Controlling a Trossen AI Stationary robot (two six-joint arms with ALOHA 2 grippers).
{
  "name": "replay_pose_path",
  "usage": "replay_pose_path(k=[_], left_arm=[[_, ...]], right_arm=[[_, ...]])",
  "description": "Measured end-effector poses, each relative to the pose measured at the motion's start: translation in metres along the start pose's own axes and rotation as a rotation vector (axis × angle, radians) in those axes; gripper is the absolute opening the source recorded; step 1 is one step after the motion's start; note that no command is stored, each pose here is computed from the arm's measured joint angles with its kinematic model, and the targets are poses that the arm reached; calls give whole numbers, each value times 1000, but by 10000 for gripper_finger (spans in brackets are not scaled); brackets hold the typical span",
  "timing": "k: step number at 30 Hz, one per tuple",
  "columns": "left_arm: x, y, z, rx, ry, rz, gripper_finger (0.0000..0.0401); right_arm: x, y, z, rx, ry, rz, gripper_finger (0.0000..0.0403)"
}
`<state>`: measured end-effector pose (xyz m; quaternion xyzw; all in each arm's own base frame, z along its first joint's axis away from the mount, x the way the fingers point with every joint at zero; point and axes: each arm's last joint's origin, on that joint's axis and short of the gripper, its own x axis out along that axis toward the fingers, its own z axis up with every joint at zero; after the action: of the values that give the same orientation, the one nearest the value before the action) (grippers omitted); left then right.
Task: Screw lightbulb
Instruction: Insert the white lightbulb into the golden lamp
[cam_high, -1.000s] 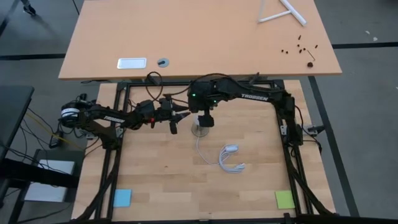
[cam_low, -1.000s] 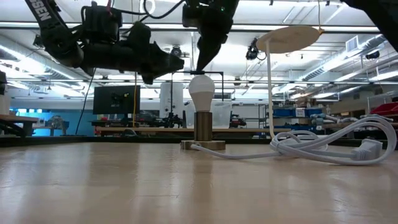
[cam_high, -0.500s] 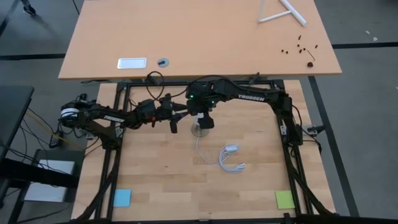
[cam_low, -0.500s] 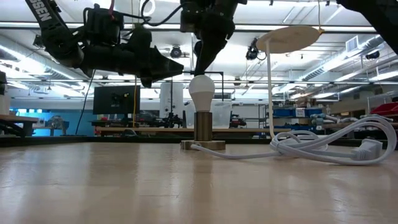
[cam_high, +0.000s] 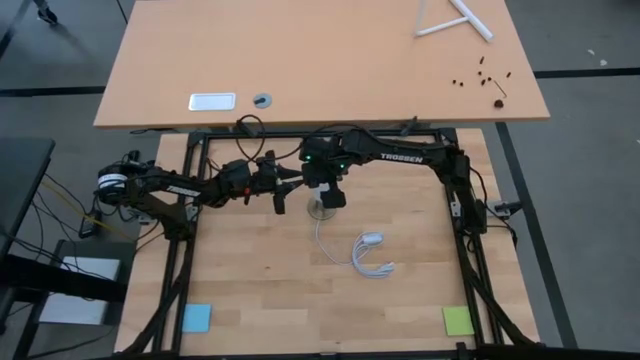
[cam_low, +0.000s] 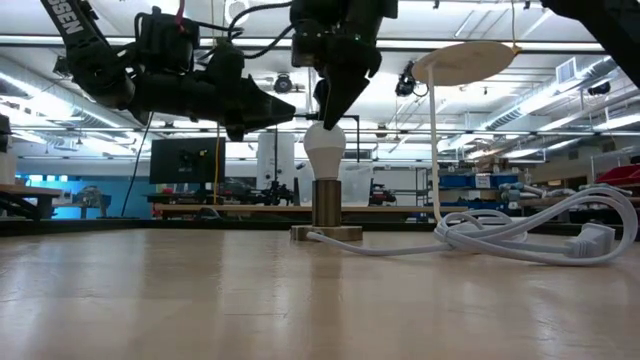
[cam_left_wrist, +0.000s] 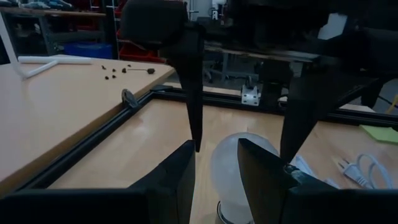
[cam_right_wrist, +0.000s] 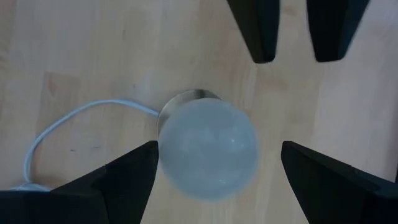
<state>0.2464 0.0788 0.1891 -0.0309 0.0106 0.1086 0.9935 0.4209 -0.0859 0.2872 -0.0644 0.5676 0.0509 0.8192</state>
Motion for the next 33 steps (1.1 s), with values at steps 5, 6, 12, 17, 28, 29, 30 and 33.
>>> replay_pose_path(k=[5,6,12,17,28,29,30,33], left_arm=[[0,0,0,0,-1,0,127],[0,0,0,1,-1,0,127],[0,0,0,2,0,-1,127],[0,0,0,3,1,-2,127],[0,0,0,3,0,-2,127],[0,0,0,3,1,-2,127],[0,0,0,3,1,-2,127],[0,0,0,3,2,-2,127]], right_arm=[[1,0,1,-2,-12,-4,346],[1,0,1,-2,-10,-4,346],[1,0,1,-2,-9,-3,346],[1,0,0,-2,-6,0,342],[1,1,0,54,-8,22,334],[1,1,0,58,-7,20,336],[1,1,0,59,-6,19,338],[1,1,2,39,-19,9,342]])
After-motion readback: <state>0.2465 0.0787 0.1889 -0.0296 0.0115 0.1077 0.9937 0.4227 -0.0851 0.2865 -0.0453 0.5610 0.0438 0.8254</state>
